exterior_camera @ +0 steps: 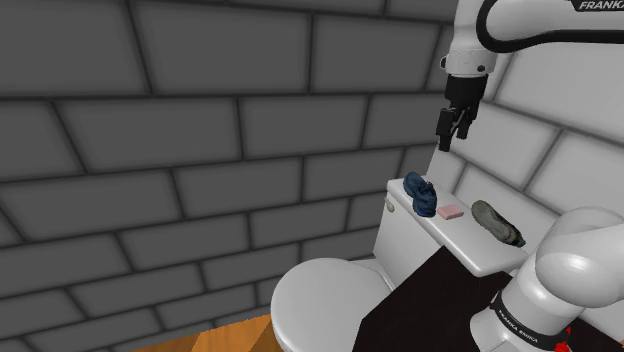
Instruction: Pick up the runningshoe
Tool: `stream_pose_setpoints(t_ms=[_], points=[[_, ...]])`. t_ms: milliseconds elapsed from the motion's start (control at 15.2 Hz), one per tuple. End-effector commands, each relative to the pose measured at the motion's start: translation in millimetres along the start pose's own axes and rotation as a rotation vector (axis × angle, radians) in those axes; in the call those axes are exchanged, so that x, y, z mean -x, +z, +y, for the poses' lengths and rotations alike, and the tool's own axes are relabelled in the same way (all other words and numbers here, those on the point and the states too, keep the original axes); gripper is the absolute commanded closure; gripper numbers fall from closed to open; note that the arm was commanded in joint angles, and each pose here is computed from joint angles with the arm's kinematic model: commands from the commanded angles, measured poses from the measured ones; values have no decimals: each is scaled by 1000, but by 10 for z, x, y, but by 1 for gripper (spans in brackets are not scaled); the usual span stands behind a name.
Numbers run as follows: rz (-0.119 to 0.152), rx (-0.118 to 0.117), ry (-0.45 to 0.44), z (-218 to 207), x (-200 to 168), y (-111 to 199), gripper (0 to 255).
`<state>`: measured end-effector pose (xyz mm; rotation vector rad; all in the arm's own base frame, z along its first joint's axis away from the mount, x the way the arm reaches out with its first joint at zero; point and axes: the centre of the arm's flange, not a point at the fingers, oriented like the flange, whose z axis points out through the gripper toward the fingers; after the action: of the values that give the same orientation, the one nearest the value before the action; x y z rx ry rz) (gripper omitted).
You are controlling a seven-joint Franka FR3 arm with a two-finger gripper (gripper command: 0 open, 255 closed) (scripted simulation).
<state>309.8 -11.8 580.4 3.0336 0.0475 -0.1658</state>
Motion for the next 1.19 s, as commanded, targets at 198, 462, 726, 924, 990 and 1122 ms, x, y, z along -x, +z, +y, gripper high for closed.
stream_pose_setpoints(t_ms=[198, 462, 726, 924, 990, 1122], points=[[11, -17, -10, 312, -86, 255, 0], [26, -40, -24, 719, -210, 602, 0], [41, -63, -38, 1116, -345, 955, 0], [52, -80, -49, 1408, -454, 1225, 0], [56, -85, -52, 1504, -491, 1316, 0], [64, -97, -59, 1694, -568, 1499, 0]])
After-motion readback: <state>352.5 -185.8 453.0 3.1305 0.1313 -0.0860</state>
